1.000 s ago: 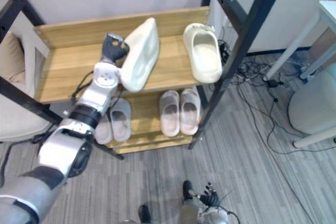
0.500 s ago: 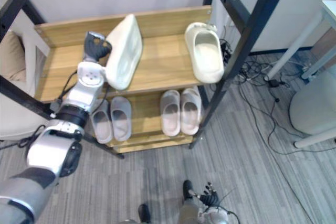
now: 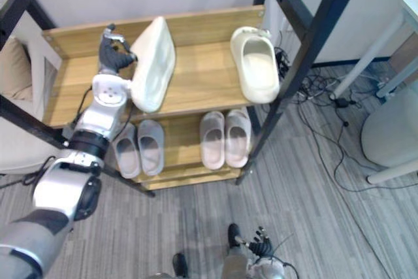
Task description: Organize the slippers on the shoe rack
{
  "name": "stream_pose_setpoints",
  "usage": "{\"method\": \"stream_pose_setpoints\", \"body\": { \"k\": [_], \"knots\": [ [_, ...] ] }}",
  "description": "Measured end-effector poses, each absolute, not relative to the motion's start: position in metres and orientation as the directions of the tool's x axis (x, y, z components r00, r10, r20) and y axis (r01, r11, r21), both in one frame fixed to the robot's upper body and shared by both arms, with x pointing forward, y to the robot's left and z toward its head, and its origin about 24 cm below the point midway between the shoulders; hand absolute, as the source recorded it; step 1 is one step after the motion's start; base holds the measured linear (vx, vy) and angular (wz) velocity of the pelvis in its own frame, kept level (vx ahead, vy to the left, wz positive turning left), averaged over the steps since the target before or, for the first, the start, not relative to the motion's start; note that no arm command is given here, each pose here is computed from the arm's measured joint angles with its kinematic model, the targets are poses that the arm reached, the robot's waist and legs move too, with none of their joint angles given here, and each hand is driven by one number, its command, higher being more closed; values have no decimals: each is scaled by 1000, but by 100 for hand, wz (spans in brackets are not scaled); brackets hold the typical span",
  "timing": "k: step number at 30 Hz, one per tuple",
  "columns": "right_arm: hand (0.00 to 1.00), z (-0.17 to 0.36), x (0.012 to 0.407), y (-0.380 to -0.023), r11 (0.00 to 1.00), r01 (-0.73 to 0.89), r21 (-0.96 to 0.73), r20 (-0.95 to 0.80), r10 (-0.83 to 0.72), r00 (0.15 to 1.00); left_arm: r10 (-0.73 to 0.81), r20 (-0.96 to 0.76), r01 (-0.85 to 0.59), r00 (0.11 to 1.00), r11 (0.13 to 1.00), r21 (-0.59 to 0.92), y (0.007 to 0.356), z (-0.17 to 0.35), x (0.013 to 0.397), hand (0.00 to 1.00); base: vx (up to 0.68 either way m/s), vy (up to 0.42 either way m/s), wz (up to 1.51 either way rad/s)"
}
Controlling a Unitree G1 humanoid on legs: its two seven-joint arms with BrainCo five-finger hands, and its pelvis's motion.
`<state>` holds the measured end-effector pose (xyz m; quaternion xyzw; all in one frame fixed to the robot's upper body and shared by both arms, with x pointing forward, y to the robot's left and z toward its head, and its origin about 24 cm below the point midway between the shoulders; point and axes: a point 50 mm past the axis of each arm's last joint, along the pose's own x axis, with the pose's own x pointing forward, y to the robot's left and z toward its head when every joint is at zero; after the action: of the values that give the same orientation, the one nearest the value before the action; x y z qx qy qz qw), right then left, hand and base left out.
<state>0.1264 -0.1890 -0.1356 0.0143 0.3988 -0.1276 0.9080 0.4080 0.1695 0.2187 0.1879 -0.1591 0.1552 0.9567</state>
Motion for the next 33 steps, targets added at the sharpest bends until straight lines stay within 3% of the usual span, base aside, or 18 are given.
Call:
{"method": "stream_pose_setpoints", "body": {
  "k": [14, 26, 33],
  "knots": [
    [0, -136, 126, -189, 967, 242, -77, -729, -220, 648, 36, 473, -154, 880, 964, 215, 91, 234, 391, 0, 0, -1, 3],
    [0, -138, 127, -190, 968, 239, -82, -740, -219, 636, 7, 434, -109, 901, 972, 210, 80, 219, 389, 0, -3, -4, 1],
    [0, -142, 128, -192, 963, 262, -69, -763, -220, 608, -91, 376, 13, 922, 979, 205, 52, 196, 381, 0, 0, -7, 14]
  ]
}}
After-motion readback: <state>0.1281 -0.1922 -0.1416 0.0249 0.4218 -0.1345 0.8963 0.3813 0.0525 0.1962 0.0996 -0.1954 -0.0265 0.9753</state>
